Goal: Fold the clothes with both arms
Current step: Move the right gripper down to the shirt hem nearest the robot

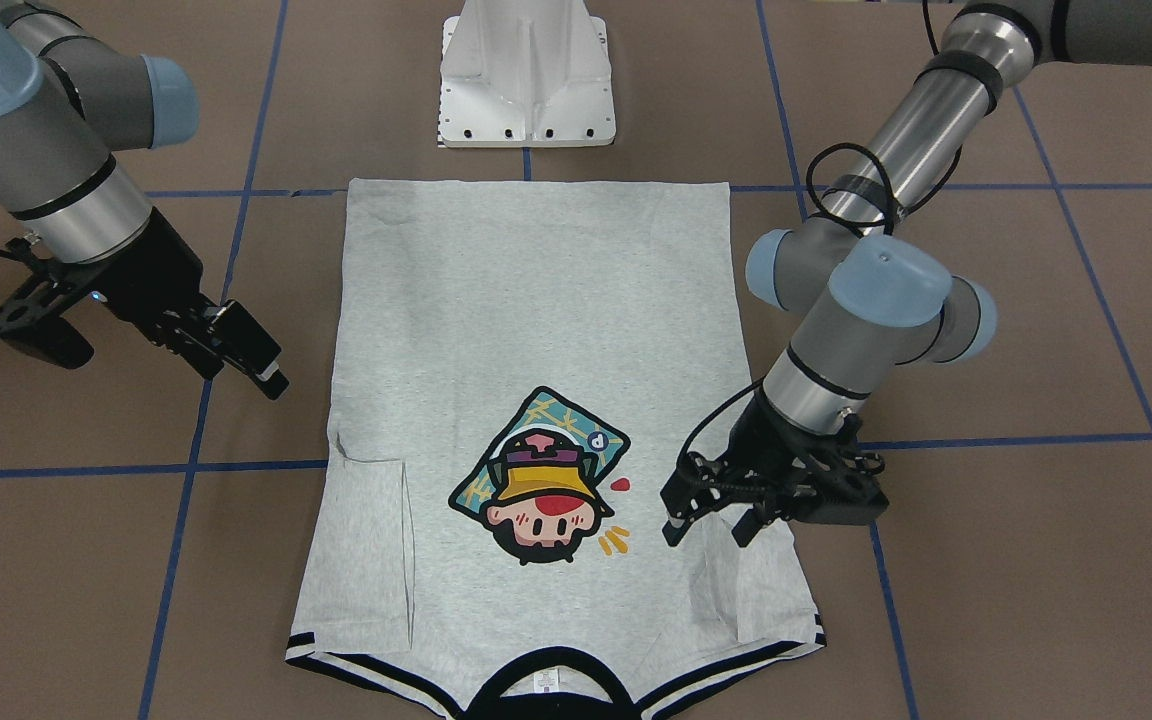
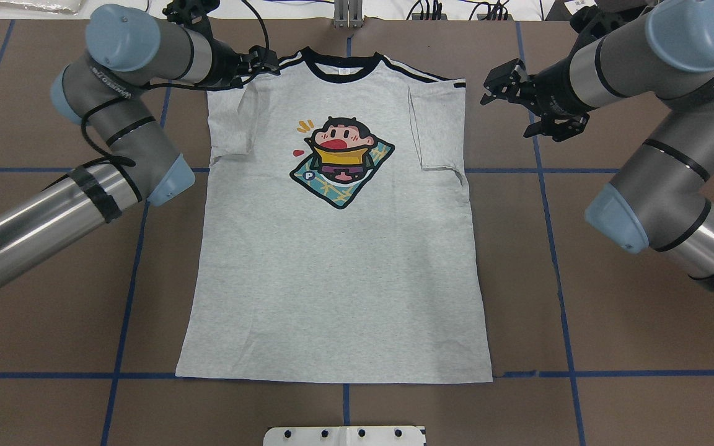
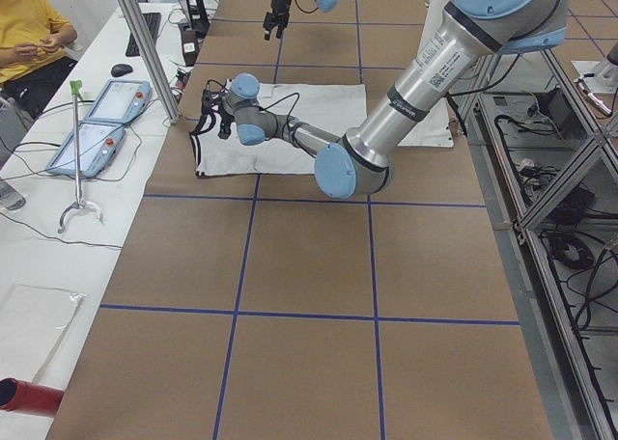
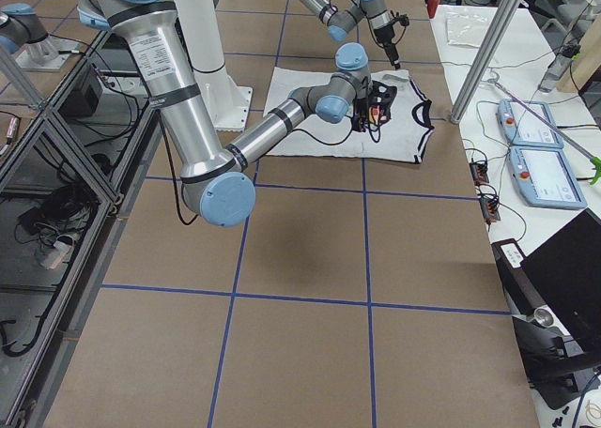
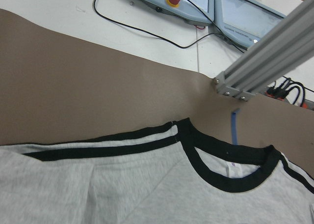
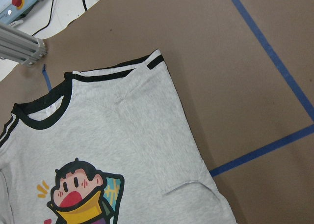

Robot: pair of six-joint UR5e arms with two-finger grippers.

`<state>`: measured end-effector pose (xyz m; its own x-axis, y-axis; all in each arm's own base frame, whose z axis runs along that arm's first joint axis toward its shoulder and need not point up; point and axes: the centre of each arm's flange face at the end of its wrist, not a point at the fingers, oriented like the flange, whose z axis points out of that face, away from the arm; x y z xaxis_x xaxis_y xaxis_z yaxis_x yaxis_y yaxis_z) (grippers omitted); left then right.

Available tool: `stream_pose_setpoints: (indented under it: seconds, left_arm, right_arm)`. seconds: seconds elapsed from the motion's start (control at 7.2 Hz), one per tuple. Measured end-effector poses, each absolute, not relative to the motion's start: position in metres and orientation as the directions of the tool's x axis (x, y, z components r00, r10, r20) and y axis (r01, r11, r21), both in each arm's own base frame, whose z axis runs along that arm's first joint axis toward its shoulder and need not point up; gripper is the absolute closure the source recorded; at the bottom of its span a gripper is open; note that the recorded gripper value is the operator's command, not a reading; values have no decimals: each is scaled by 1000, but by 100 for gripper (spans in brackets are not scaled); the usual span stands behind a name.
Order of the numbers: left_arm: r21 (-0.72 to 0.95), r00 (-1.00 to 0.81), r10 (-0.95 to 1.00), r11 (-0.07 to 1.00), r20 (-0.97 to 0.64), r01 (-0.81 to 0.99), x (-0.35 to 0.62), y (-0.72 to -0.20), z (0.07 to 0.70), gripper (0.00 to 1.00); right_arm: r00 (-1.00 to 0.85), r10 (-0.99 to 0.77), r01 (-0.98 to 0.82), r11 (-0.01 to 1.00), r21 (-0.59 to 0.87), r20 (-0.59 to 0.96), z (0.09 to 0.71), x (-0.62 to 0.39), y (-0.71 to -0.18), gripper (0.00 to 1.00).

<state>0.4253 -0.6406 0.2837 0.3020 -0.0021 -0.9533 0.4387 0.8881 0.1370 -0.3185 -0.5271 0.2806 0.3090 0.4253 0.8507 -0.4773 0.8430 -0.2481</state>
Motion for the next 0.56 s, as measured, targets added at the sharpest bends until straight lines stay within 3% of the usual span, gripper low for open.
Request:
stream_pose_setpoints:
  seconds: [0.14,0.56]
  left_arm:
    - [131,275,14,902,-961,411,405,-611,283,3]
    - [112,250,26,935,-968,338,353,-540,284,1]
  right_arm:
    - [300,459,-496,824,-274,837,273,-339,-506,0]
    - [385,537,-549,787,-282,750,245,-406,-388,1]
